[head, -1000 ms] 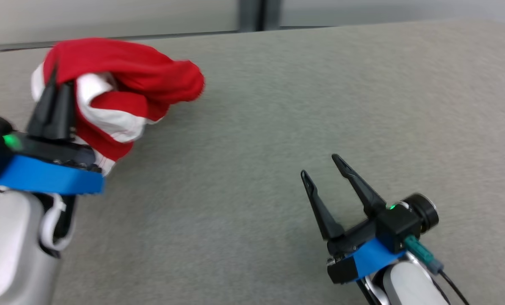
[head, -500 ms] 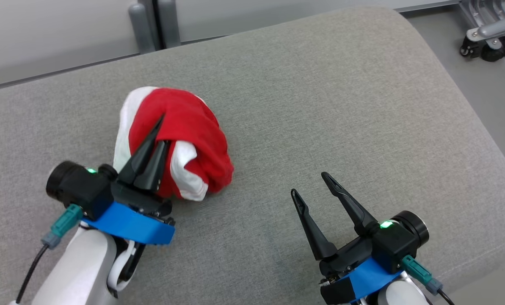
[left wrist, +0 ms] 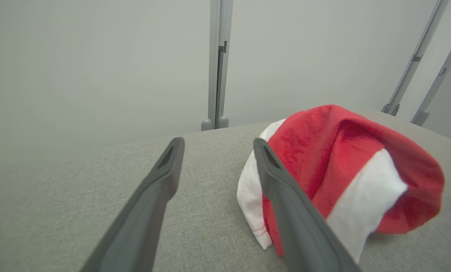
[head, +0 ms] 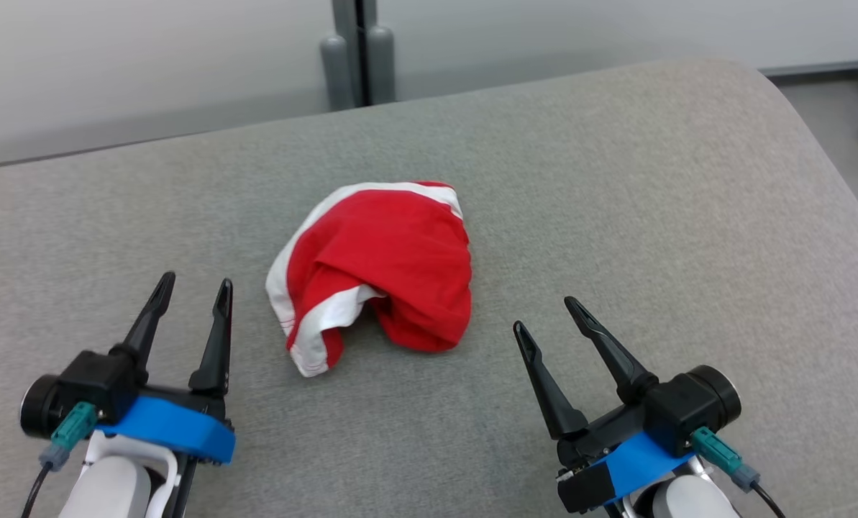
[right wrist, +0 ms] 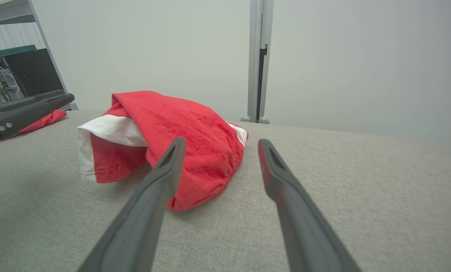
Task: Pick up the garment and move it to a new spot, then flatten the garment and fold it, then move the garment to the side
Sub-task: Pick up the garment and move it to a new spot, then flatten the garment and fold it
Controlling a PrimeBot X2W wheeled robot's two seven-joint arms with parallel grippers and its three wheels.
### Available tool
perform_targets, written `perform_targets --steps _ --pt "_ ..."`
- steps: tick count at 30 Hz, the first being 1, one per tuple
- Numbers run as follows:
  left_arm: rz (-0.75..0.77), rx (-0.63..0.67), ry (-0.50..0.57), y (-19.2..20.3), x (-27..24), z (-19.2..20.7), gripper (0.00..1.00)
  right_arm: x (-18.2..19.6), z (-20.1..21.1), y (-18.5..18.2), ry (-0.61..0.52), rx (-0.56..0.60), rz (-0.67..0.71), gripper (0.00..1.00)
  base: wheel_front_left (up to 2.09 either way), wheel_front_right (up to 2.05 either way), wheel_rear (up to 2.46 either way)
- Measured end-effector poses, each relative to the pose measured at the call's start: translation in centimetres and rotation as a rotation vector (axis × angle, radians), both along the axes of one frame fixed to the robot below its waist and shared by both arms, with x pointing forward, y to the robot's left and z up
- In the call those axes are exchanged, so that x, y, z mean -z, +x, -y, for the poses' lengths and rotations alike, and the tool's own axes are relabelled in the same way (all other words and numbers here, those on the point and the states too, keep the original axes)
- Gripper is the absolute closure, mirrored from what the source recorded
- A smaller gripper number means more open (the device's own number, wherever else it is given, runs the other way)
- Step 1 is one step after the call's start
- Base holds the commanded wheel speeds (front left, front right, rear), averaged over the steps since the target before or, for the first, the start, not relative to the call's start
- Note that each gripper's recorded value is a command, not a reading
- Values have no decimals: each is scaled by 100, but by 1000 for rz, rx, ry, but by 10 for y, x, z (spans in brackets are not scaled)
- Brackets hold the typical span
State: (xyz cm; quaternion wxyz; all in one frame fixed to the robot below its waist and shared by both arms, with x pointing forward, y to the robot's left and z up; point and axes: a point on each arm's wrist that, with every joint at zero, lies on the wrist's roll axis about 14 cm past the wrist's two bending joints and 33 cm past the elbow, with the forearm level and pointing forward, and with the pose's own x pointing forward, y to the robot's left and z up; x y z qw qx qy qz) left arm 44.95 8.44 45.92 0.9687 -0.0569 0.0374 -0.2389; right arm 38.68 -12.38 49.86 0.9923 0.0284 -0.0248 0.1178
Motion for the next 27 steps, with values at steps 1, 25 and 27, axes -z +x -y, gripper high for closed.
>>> perform_targets --steps 1,25,27 --pt "3 -22 16 -3 0 -9 0 -2 -2 1 4 -6 5 0 0 0 0" --pt "-64 -407 10 -85 14 -104 0 9 -15 -15 23 -39 -38 0 0 0 0" --pt "-70 -397 10 -84 16 -101 0 17 -18 -15 15 -49 -62 0 0 0 0"
